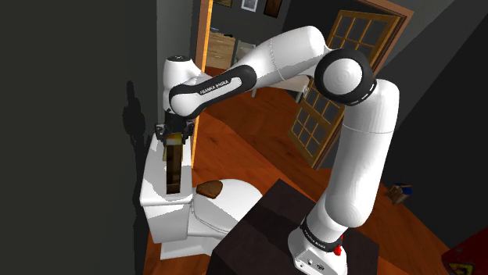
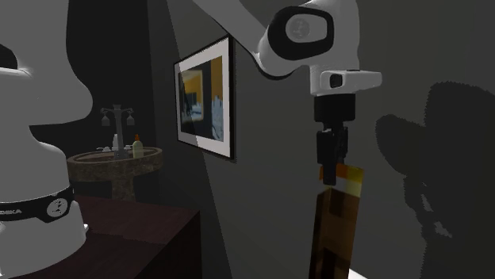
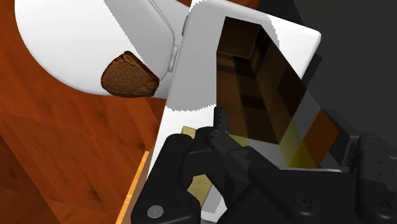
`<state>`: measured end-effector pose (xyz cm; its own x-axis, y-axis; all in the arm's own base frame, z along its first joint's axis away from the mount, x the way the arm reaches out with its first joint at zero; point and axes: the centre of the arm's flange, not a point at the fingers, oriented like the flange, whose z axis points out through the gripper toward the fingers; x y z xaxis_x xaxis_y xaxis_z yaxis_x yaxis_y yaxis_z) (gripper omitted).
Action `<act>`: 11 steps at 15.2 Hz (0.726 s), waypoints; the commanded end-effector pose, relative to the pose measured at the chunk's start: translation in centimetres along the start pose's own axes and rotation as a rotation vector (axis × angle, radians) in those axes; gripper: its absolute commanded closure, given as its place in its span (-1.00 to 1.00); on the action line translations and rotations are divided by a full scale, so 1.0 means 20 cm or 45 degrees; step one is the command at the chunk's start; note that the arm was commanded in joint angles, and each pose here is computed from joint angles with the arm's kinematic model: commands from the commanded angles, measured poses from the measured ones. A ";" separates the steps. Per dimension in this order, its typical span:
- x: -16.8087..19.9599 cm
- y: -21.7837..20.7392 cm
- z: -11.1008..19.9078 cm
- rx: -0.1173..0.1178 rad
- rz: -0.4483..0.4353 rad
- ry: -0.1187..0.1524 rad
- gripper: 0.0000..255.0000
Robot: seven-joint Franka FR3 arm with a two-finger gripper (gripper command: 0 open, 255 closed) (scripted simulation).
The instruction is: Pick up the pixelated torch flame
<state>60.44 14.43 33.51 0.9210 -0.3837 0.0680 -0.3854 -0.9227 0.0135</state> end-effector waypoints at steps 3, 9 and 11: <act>0.01 0.00 -0.11 0.001 0.000 0.001 1.00; 0.02 0.00 -0.27 0.001 0.000 0.001 1.00; 0.03 0.00 -0.32 0.001 0.000 0.001 1.00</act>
<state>60.62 14.47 39.28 0.9211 -0.3835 0.0679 -0.3852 -0.9228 0.0135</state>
